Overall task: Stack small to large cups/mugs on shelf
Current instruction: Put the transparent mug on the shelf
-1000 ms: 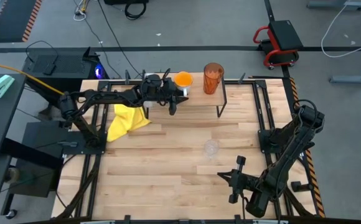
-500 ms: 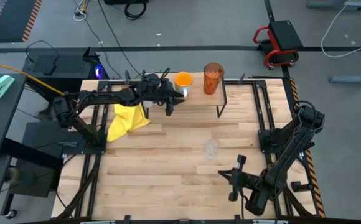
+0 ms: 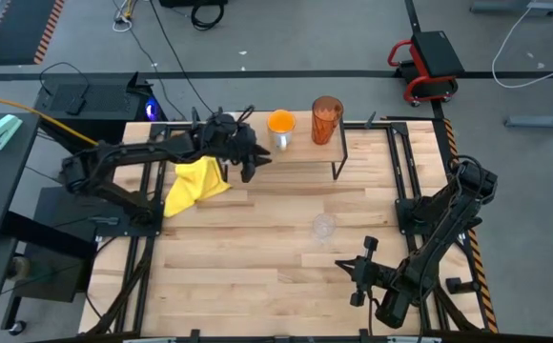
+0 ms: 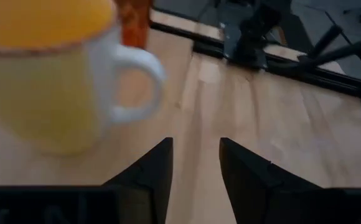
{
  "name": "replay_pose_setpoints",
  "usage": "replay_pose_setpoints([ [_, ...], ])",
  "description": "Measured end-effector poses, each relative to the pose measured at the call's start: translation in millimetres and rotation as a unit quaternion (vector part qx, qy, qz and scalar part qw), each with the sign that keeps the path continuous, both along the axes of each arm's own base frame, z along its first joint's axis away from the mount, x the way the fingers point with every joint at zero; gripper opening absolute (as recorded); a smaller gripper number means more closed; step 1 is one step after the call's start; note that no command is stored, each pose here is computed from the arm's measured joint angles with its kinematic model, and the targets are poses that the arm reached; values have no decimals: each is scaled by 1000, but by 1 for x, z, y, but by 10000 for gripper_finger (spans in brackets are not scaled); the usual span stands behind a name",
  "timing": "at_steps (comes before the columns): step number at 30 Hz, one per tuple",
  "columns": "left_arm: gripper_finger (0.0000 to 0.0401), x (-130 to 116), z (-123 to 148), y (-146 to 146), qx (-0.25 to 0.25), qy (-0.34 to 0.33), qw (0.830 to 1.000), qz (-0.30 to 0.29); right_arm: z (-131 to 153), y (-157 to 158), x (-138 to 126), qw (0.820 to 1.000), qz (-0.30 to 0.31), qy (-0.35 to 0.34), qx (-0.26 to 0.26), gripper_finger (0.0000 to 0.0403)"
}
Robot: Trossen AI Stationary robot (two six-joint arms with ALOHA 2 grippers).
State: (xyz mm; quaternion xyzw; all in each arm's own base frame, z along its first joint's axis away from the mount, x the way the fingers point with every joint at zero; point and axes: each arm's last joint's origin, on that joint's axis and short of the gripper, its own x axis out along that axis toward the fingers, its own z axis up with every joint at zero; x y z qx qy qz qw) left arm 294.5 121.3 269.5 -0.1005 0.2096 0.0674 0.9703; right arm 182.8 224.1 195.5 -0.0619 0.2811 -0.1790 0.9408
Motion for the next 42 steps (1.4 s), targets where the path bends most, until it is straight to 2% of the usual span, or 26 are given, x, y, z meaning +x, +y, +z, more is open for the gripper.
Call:
replay_pose_setpoints([
  [6,138,-10,-1,-34,-43,80,996,-21,0,3,-4,1000,8,5,7,3],
  [13,131,-25,-6,-90,-65,191,979,-10,-1,12,-16,999,22,11,35,4],
  [17,133,-24,-5,-131,-70,196,978,-28,-3,13,-25,998,9,15,62,4],
  [21,133,-29,-6,-176,-26,192,980,-36,-6,18,-38,994,-7,-7,109,5],
  [26,125,-54,-35,-229,50,147,988,11,-41,16,-60,984,17,-105,144,5],
  [28,122,-69,-54,-247,74,100,992,29,-57,8,-65,981,20,-120,153,5],
  [31,119,-92,-85,-260,94,13,994,60,-72,-8,-63,981,11,-143,132,5],
  [33,120,-105,-101,-258,94,-36,992,80,-75,-15,-57,984,5,-146,101,5],
  [35,123,-115,-113,-253,71,-73,990,93,-75,-20,-48,987,-6,-141,79,5],
  [38,125,-124,-125,-242,24,-110,988,103,-75,-32,-31,988,-41,-133,66,4],
  [42,122,-124,-129,-236,-4,-137,986,95,-78,-55,-8,988,-98,-103,63,4],
])
